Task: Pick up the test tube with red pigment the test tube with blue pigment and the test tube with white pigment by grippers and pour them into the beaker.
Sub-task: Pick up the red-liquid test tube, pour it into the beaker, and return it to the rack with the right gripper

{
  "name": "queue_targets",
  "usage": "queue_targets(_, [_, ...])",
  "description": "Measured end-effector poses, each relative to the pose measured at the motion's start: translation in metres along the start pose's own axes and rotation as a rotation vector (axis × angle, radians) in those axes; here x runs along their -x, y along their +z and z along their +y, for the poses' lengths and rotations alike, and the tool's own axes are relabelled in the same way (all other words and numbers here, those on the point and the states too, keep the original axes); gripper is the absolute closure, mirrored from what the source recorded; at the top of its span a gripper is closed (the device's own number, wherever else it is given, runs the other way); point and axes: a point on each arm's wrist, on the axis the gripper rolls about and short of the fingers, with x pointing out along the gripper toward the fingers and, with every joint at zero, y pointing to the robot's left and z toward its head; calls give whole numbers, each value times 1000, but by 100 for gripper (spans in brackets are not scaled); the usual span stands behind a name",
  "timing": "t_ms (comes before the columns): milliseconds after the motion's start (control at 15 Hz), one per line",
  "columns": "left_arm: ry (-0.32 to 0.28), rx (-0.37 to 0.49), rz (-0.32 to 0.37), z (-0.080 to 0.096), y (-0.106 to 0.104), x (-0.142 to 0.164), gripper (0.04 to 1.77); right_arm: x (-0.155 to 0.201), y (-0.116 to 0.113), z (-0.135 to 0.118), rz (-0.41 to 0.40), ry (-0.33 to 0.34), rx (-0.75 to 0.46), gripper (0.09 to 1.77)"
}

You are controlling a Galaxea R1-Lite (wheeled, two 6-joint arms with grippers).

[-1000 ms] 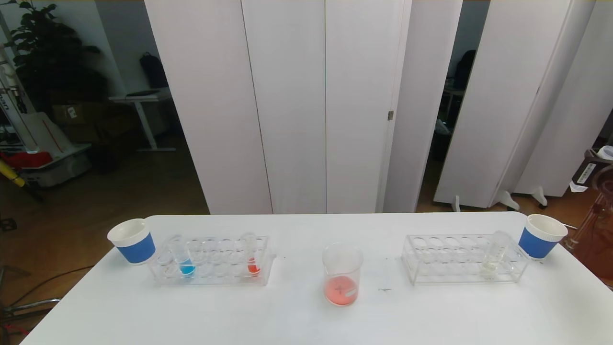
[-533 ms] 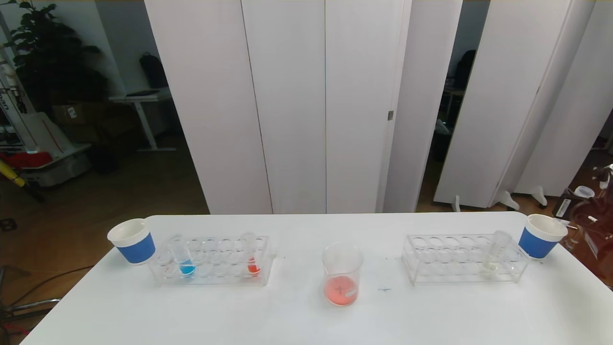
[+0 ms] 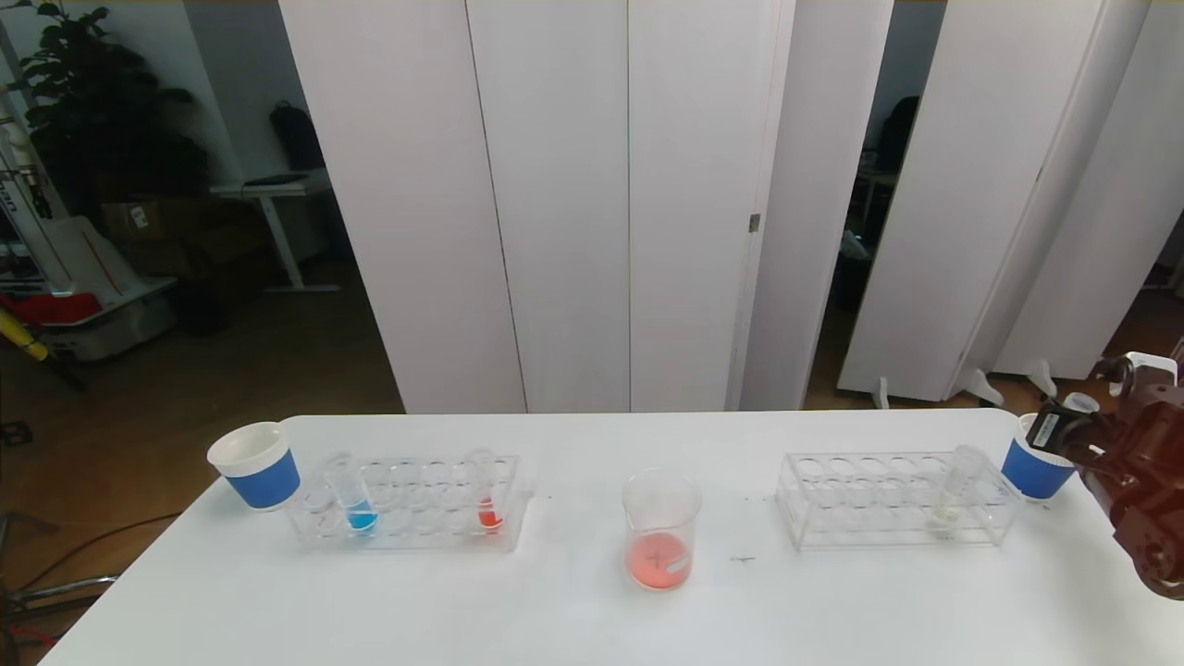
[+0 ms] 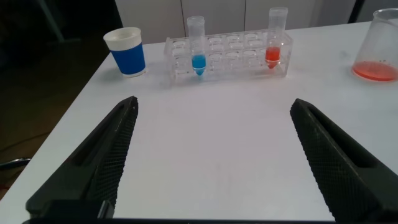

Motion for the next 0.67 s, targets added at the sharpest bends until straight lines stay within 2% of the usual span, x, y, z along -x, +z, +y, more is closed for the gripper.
queue_targets(467, [0,0,0,0,0,0,6,-1,-4,4,10,10,-11,129])
queue_targets(533, [0,0,0,0,0,0,6,-1,-4,4,10,11,-20,124])
queue_targets(600, [0,-1,0,0,0,0,6,-1,-3,3,9,9,-22,106])
queue_targets(667, [0,-1,0,0,0,0,6,-1,-3,1,9,5,-24,71])
